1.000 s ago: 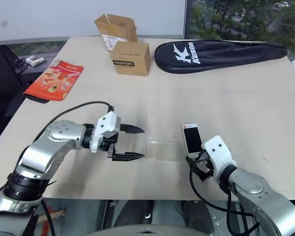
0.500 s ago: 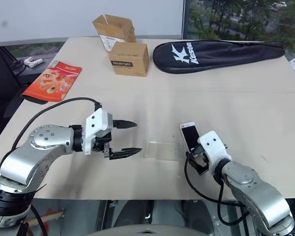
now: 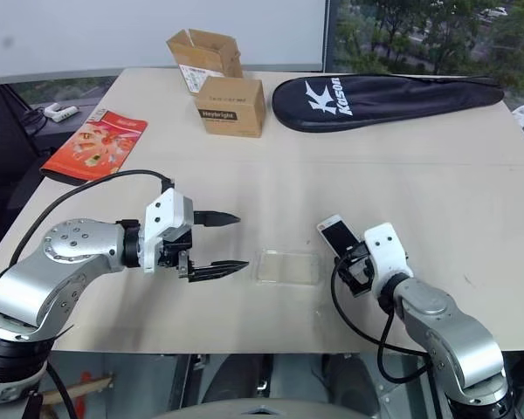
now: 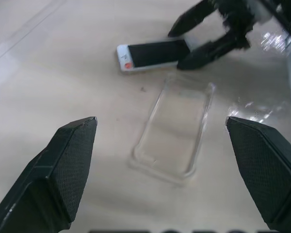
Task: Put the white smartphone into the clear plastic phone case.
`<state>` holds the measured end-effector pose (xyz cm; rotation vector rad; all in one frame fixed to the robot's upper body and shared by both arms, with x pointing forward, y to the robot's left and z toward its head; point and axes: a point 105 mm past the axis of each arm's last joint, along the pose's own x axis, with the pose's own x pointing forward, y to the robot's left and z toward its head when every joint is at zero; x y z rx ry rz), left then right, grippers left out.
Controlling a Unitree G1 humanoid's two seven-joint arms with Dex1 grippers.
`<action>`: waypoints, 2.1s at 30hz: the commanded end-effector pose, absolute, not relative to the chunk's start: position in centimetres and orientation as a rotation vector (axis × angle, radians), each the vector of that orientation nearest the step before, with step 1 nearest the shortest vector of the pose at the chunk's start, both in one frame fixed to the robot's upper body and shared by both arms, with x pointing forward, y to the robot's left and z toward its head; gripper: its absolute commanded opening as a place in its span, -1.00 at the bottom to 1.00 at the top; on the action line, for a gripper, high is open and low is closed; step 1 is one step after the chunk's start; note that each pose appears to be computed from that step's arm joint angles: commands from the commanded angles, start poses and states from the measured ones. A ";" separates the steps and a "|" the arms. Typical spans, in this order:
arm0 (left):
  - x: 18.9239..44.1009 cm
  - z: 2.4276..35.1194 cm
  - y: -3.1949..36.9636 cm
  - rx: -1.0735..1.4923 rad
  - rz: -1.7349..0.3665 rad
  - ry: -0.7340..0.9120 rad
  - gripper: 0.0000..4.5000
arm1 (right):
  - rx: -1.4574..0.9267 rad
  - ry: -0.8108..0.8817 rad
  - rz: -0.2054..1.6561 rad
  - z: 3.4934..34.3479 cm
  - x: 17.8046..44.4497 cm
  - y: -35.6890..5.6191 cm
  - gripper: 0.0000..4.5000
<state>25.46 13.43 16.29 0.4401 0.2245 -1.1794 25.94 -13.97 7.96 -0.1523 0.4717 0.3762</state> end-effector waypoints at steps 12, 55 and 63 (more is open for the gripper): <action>25.7 16.5 13.2 0.466 -1.172 0.197 1.00 | -0.191 0.471 0.352 7.3 26.6 -15.6 -0.85; 26.5 16.2 13.8 0.505 -1.154 0.186 1.00 | -0.084 0.476 0.480 1.1 24.6 -15.2 0.33; 28.0 17.2 15.8 0.461 -1.101 0.170 1.00 | -0.092 0.319 0.630 5.1 26.0 -15.2 0.33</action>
